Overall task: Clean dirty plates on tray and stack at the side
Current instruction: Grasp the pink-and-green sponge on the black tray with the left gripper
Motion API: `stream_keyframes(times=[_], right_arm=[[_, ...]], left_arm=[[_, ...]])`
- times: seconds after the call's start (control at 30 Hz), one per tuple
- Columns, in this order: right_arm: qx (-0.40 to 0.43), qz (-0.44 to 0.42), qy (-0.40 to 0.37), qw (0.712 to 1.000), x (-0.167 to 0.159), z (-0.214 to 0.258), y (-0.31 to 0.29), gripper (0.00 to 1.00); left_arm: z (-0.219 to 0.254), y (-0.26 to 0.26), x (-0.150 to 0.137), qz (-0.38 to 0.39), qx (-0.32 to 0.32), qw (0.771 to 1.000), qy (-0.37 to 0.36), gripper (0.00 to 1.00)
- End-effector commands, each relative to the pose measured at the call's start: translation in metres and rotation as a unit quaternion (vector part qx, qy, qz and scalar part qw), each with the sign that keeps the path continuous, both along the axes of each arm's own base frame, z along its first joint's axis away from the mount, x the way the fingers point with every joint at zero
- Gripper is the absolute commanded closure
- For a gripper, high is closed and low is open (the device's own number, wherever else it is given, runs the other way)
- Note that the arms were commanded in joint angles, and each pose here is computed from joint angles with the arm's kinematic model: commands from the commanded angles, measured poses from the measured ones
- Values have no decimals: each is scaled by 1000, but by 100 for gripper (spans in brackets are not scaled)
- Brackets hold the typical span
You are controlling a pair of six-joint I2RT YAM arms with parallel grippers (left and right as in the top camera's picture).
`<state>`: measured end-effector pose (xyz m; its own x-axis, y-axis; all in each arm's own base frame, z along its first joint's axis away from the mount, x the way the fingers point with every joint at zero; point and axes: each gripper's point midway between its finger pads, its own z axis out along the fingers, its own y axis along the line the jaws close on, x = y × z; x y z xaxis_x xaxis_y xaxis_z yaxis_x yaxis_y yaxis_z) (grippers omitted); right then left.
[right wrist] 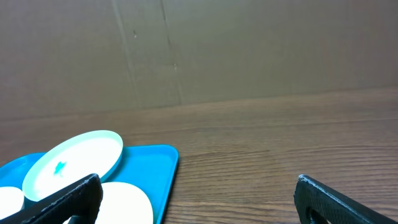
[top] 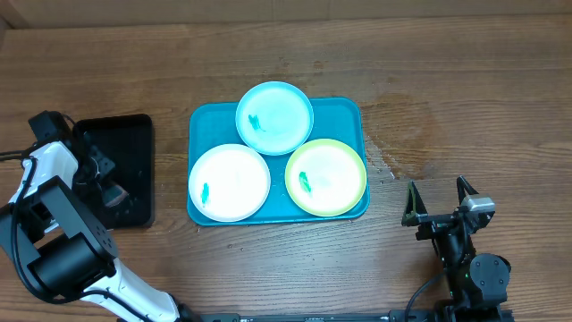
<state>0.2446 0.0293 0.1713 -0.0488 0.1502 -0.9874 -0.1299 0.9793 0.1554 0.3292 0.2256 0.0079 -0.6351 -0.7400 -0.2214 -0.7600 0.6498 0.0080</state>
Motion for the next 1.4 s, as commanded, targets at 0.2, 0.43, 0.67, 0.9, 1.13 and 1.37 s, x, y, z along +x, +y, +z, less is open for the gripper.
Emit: stream_keyframes(times=[0.2,0.43,0.67,0.9,1.13,1.37], right_arm=[[-1,-1,-4,1000,0,-1,0,0],[-1,-1,-4,1000,0,-1,0,0],[-1,-1,-4,1000,0,-1,0,0],[-1,-1,-4,1000,0,-1,0,0],[-1,-1,-3,1000,0,-1,0,0],[-1,-1,-4,1000,0,-1,0,0]], left_arm=[[-6,-34,-8,-12,-87,996,15,1],[-7,-30,-18,-22,-75,996,37,52],[-5,-23,-19,-19,-57,997,45,96],[-2,-8,-3,-19,-23,999,14,0],[-2,-8,-5,-25,-22,999,20,39],[19,-4,-1,-25,-16,999,18,96]])
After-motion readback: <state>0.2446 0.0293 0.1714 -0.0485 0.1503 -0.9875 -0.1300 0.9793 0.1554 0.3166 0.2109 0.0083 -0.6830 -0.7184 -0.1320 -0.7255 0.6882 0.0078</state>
